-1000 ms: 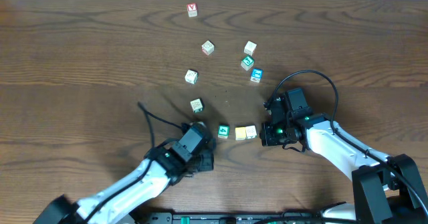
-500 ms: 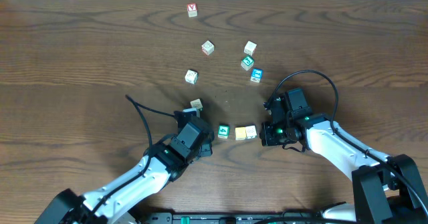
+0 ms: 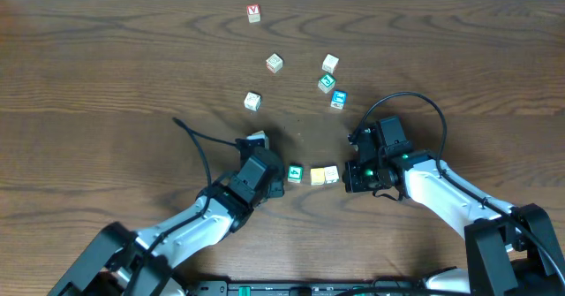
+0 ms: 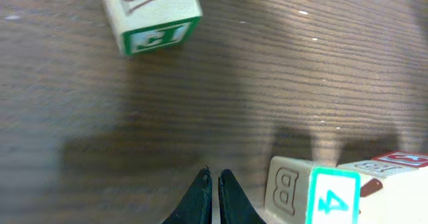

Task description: Lift 3 blocks

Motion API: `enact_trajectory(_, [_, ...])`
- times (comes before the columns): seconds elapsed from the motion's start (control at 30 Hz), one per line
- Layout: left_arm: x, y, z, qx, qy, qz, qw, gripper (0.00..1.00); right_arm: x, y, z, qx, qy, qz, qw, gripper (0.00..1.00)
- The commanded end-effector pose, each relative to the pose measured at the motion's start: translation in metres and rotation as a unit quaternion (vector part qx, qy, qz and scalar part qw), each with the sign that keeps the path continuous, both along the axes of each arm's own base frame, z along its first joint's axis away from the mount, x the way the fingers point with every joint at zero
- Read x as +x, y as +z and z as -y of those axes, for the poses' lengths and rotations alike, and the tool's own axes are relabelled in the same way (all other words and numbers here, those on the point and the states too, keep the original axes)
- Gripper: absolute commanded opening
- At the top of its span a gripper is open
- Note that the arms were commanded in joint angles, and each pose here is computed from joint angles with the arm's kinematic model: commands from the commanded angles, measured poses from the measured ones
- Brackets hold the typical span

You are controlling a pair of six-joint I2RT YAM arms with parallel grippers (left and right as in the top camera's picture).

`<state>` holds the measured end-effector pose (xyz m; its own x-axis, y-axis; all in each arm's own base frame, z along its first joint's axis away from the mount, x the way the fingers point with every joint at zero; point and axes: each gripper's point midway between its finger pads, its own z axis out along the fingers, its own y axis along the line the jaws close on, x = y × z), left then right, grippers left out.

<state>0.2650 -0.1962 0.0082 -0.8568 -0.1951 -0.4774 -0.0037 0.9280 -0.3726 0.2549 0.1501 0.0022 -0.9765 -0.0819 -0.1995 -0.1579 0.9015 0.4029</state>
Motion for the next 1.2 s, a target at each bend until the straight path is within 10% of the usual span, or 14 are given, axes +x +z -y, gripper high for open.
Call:
enact_trajectory(0.0, [-0.003,-0.009,0.01,-0.002,-0.043,-0.006,0.999,0.07,0.0,-0.003,0.001,0.003,-0.005,-0.006,1.0,0.01])
enact_trajectory(1.17, [-0.022,-0.012,0.034,-0.038,-0.133,-0.029,0.99,0.07,-0.002,0.006,-0.015,0.047,0.041,0.007,0.998,0.01])
